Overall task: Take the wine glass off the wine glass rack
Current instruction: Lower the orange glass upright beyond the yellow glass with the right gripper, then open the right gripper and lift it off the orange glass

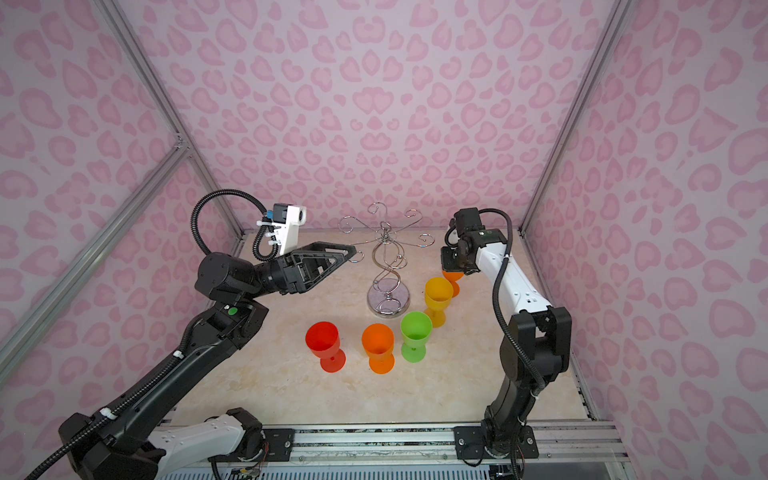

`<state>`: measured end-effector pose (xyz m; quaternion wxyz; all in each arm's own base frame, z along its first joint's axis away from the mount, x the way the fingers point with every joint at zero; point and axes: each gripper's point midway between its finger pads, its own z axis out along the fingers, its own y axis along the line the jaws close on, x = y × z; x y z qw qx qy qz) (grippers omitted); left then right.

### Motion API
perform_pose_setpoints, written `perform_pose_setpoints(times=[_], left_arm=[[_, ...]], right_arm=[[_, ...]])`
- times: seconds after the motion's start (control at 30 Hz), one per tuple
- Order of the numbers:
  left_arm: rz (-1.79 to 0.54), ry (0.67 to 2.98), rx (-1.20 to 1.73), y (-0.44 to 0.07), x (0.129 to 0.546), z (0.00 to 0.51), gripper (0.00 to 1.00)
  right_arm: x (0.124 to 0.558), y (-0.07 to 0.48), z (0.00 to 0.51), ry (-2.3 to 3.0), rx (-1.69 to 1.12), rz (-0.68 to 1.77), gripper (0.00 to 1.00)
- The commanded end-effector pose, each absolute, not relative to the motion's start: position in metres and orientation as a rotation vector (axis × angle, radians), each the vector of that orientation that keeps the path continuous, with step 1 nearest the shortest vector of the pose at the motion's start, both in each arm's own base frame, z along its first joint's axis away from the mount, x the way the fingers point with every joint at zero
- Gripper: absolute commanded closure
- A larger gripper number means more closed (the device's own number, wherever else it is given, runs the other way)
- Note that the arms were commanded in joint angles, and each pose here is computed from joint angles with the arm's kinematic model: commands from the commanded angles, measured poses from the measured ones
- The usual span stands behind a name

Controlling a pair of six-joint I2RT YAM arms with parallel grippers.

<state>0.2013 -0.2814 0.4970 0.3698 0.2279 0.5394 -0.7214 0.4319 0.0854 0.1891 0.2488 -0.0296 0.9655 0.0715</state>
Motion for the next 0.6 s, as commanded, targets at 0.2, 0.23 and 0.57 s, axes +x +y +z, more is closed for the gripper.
perform_pose_setpoints(times=[0.2,0.23,0.57], left_arm=[[-1.762,1.396,0.578,-0.275,0.205,0.491,0.26],[-1.741,1.409,0.567,-0.272,0.207,0.489,0.26],[-1.250,1.604,0.343,-0.203,0.244,0.454,0.26]], right_arm=[[0.432,0.079,0.233,2.480,-0.018,0.265,0.73],[0.430,0.076,0.241,2.454,-0.009,0.264,0.73],[0.374,0.021,0.328,2.025,0.134,0.241,0.67]])
